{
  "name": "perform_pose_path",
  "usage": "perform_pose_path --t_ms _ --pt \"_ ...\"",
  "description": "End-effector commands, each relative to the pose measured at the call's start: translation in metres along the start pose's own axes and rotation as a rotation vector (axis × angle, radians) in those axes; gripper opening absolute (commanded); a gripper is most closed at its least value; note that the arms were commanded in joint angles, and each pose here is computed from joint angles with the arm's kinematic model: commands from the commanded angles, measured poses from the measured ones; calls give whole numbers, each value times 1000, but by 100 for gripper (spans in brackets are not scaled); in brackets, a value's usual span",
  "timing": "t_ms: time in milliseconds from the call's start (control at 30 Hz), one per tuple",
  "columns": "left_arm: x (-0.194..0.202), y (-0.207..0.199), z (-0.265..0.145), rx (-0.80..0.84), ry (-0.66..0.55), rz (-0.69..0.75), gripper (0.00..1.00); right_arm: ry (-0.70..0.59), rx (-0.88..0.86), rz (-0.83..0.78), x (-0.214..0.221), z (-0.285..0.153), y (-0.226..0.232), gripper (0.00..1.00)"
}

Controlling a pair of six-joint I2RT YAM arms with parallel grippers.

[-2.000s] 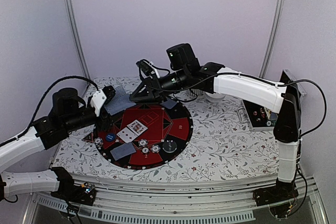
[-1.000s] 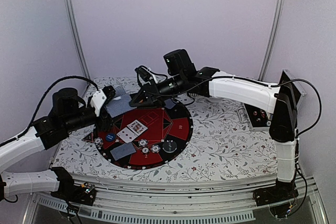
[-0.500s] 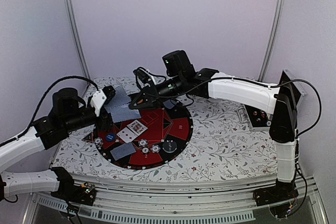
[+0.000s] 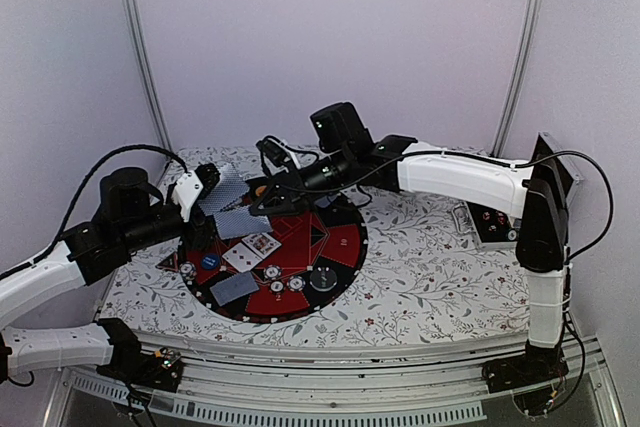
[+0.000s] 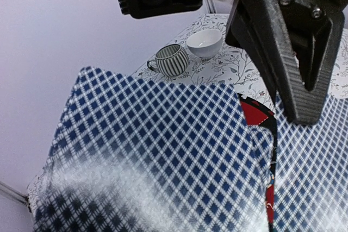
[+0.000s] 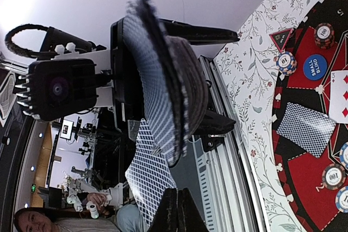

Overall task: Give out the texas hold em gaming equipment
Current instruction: Pick up the poker card from the face-down deck piles, then flop the poker card in the community card area.

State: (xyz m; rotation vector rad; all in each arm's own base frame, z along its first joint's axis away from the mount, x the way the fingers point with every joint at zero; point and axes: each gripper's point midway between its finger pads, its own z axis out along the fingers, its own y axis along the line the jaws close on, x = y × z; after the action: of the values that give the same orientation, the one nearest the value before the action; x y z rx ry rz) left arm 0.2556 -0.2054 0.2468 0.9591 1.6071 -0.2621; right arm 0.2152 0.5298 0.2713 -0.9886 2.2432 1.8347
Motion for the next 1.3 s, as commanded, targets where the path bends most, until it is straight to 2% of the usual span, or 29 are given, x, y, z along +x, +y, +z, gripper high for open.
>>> perform_pose_path --t_ms 0,300,433,600,800,967,1100,1267 --pt "-15 10 -5 -26 -40 2 58 -3 -48 -75 2 -17 40 2" --pt "-15 11 -5 -34 -36 3 58 47 -10 -122 20 -41 56 1" --pt "-15 15 -6 -56 -34 2 58 13 147 -199 16 -69 50 1" --pt "-16 19 -7 -77 -36 4 58 -70 574 -301 -4 -120 -16 1" --pt "-17 25 -10 -111 -38 5 58 -44 809 -542 -34 -125 -80 1" --pt "-16 26 -10 -122 -35 7 58 -56 946 -721 -74 -115 -130 1" --pt "-16 27 -10 -121 -36 5 58 -131 988 -884 -108 -97 -156 1" --pt "-14 27 -8 -120 -27 4 58 -143 1022 -1027 -123 -75 -193 1"
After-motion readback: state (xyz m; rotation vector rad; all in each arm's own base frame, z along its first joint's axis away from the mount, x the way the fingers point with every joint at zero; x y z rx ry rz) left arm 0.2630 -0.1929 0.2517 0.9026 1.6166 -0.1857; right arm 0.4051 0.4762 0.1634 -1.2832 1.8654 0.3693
